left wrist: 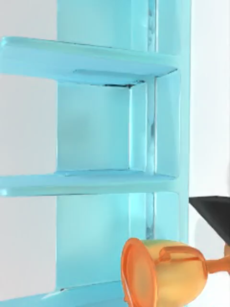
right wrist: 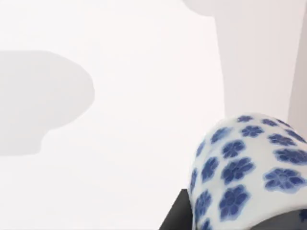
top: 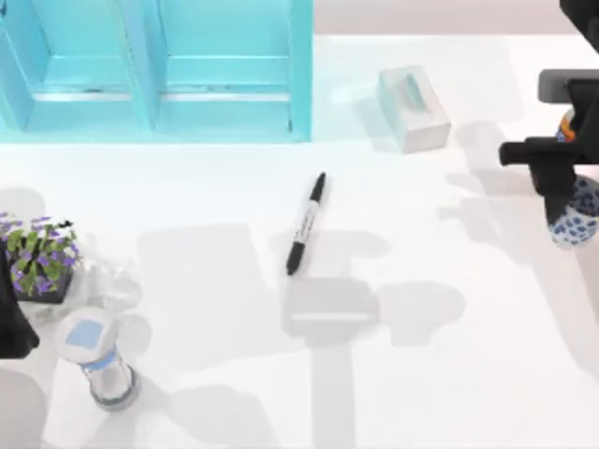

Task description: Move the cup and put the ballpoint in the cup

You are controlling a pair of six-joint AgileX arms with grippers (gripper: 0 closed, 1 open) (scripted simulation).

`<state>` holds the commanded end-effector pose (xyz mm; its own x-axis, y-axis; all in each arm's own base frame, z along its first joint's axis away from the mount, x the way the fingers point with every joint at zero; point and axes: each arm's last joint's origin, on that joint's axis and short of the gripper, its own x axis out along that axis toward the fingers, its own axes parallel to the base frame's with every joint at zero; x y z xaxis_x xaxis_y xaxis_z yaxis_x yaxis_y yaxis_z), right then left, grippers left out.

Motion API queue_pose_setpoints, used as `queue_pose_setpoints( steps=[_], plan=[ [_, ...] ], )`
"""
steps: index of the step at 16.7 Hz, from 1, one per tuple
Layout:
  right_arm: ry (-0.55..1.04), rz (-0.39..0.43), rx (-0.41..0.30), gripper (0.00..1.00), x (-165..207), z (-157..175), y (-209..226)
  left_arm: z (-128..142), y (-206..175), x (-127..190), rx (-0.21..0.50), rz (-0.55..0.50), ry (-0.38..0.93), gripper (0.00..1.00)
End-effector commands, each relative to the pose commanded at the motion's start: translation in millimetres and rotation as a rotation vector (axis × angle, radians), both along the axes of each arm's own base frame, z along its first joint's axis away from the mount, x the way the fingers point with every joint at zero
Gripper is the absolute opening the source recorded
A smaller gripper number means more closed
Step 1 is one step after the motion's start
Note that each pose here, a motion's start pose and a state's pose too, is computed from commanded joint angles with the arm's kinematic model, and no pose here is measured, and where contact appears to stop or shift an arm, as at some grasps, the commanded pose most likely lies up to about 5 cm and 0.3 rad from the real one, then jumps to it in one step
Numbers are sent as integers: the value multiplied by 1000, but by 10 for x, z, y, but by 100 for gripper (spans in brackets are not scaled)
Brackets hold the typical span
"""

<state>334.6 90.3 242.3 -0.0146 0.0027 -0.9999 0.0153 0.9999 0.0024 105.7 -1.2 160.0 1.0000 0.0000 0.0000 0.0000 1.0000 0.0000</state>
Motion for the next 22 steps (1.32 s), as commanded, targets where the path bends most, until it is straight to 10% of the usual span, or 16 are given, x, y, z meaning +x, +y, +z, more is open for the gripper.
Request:
queue_pose_setpoints(
  steps=[5,22],
  plan=[
    [-11,5,3,0,-127,-307,605,0,0,0,0,0,0,100],
    [-11,5,3,8,-128,-766,626,0,0,0,0,0,0,100]
  ],
)
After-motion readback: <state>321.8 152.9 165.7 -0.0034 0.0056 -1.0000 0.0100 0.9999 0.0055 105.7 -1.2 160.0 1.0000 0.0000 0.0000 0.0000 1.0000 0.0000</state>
